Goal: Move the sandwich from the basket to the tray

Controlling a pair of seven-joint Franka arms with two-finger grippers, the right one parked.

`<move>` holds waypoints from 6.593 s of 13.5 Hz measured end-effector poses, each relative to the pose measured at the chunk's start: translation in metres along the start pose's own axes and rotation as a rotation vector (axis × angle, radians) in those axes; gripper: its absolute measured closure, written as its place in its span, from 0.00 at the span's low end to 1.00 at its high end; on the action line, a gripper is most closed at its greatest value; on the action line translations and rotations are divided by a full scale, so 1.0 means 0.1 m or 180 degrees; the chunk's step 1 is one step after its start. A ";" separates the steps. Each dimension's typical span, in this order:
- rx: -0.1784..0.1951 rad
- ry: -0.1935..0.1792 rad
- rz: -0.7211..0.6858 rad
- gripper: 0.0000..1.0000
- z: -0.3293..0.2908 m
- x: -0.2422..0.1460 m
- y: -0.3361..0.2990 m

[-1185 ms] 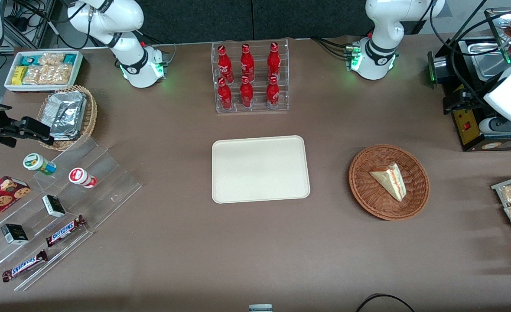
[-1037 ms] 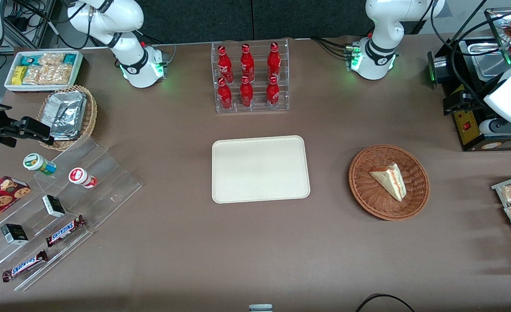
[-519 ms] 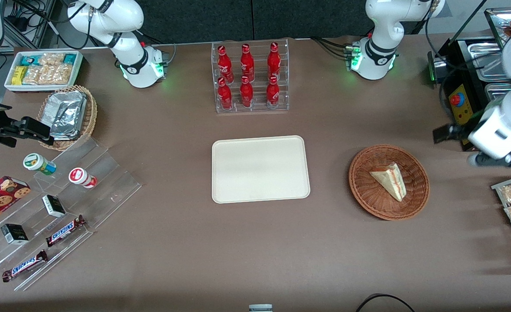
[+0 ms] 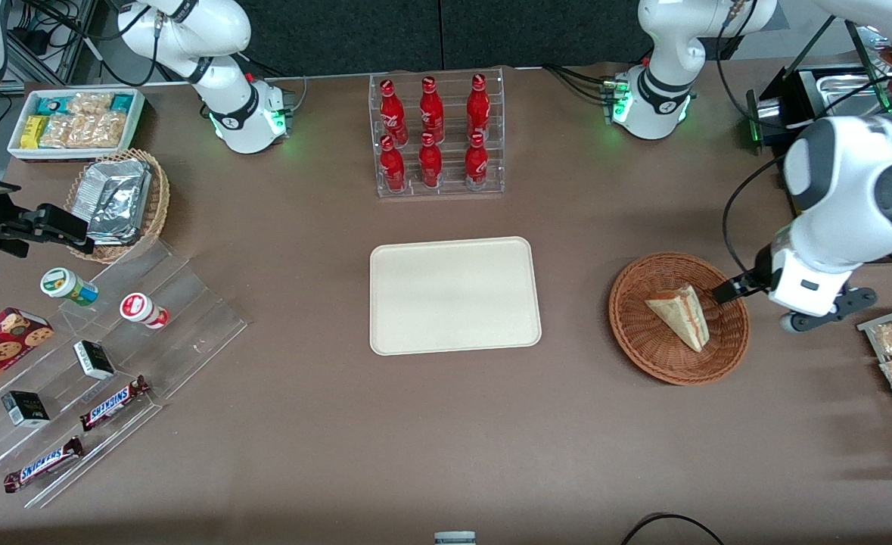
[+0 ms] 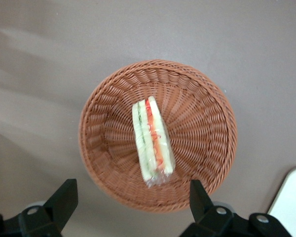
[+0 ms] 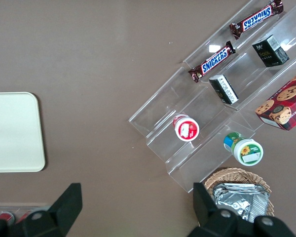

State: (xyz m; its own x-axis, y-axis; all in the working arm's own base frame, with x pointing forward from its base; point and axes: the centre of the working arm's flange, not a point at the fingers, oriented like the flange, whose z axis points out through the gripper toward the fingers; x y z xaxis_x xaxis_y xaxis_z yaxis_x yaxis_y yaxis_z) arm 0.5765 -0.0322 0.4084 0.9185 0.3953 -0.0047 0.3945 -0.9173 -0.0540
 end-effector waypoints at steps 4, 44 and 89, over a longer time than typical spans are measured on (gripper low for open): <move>-0.0128 0.0179 -0.0204 0.00 0.39 -0.15 -0.03; -0.0180 0.0181 -0.0434 0.77 1.43 -0.59 0.05; -0.0090 0.0247 0.0654 0.16 1.13 -3.10 4.38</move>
State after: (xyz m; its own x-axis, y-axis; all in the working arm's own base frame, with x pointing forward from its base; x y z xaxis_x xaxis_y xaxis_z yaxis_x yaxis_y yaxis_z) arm 0.4614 -0.5517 0.2737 0.9785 0.1959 0.0642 0.1982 -0.9796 -0.0319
